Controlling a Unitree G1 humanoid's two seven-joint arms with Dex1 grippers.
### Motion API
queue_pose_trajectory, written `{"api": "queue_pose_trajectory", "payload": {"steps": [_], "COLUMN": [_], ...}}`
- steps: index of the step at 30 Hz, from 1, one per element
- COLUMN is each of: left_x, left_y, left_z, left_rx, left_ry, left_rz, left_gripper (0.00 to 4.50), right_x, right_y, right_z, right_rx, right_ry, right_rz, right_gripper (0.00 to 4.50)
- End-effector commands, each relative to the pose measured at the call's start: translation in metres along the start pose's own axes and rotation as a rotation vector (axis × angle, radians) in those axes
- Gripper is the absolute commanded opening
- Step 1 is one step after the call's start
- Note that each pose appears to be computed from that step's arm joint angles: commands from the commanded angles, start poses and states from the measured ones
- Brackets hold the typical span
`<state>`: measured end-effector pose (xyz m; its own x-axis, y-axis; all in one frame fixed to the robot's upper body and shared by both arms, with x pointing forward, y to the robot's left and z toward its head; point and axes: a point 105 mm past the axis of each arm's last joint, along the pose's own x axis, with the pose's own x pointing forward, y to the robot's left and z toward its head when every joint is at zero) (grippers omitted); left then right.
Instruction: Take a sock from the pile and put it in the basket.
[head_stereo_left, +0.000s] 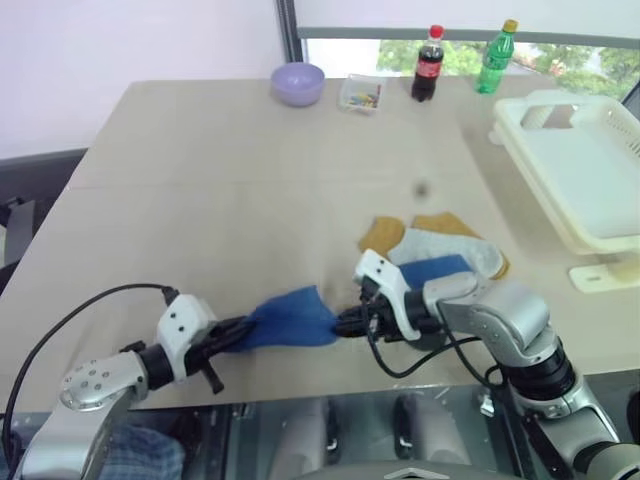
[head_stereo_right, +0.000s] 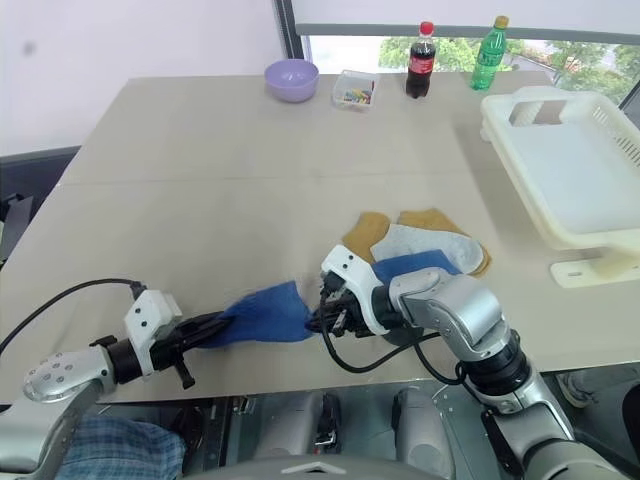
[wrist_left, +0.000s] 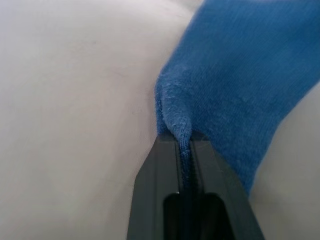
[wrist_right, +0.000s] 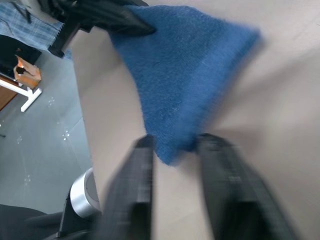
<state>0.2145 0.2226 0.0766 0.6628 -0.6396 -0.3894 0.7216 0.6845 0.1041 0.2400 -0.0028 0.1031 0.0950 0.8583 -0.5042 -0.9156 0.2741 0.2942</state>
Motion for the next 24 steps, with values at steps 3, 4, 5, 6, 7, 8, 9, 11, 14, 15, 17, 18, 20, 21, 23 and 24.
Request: {"api": "queue_pose_trajectory", "payload": {"steps": [3,4,5,6,7,8,9,11,14,15,17,18,20,21,23,24], "left_x": [0.005,0.005,0.005,0.006,0.007,0.008,0.010,0.016,0.020,0.021,0.022,0.021,0.020,0.018,0.013,0.011], "left_y": [-0.010,-0.012,-0.013,-0.014,-0.015,-0.016,-0.018,-0.024,-0.027,-0.026,-0.025,-0.024,-0.019,-0.019,-0.019,-0.019], "left_z": [0.005,0.007,0.008,0.008,0.007,0.007,0.007,0.009,0.010,0.011,0.015,0.019,0.029,0.036,0.046,0.050], "left_rx": [0.012,0.002,-0.006,-0.012,-0.017,-0.019,-0.025,-0.037,-0.041,-0.040,-0.035,-0.040,-0.052,-0.051,-0.039,-0.036], "left_ry": [-0.049,-0.068,-0.075,-0.077,-0.075,-0.072,-0.076,-0.091,-0.102,-0.107,-0.134,-0.150,-0.203,-0.235,-0.277,-0.294], "left_rz": [-0.029,-0.041,-0.048,-0.050,-0.058,-0.064,-0.073,-0.098,-0.106,-0.102,-0.098,-0.094,-0.081,-0.087,-0.115,-0.122], "left_gripper": [2.59,3.06,3.06,3.06,3.06,3.06,3.06,3.06,3.06,3.06,3.06,3.06,3.06,3.06,3.06,3.06], "right_x": [-0.011,-0.016,-0.021,-0.025,-0.033,-0.038,-0.046,-0.064,-0.082,-0.086,-0.090,-0.090,-0.087,-0.085,-0.083,-0.082], "right_y": [0.003,0.002,0.002,0.002,0.000,-0.001,-0.006,-0.013,-0.024,-0.030,-0.042,-0.047,-0.051,-0.053,-0.056,-0.057], "right_z": [0.007,0.009,0.011,0.013,0.016,0.019,0.021,0.028,0.038,0.037,0.029,0.024,0.013,0.009,0.005,0.004], "right_rx": [-0.050,-0.069,-0.082,-0.090,-0.105,-0.114,-0.134,-0.172,-0.219,-0.243,-0.293,-0.313,-0.337,-0.337,-0.337,-0.334], "right_ry": [-0.020,-0.030,-0.038,-0.043,-0.058,-0.067,-0.066,-0.076,-0.092,-0.078,-0.030,-0.005,0.030,0.035,0.038,0.036], "right_rz": [-0.003,-0.008,-0.012,-0.013,-0.031,-0.044,-0.078,-0.140,-0.232,-0.274,-0.347,-0.364,-0.366,-0.367,-0.366,-0.364], "right_gripper": [2.78,2.78,2.78,2.78,2.78,2.78,2.78,2.78,2.78,2.78,2.78,2.78,2.78,2.78,2.78,2.78]}}
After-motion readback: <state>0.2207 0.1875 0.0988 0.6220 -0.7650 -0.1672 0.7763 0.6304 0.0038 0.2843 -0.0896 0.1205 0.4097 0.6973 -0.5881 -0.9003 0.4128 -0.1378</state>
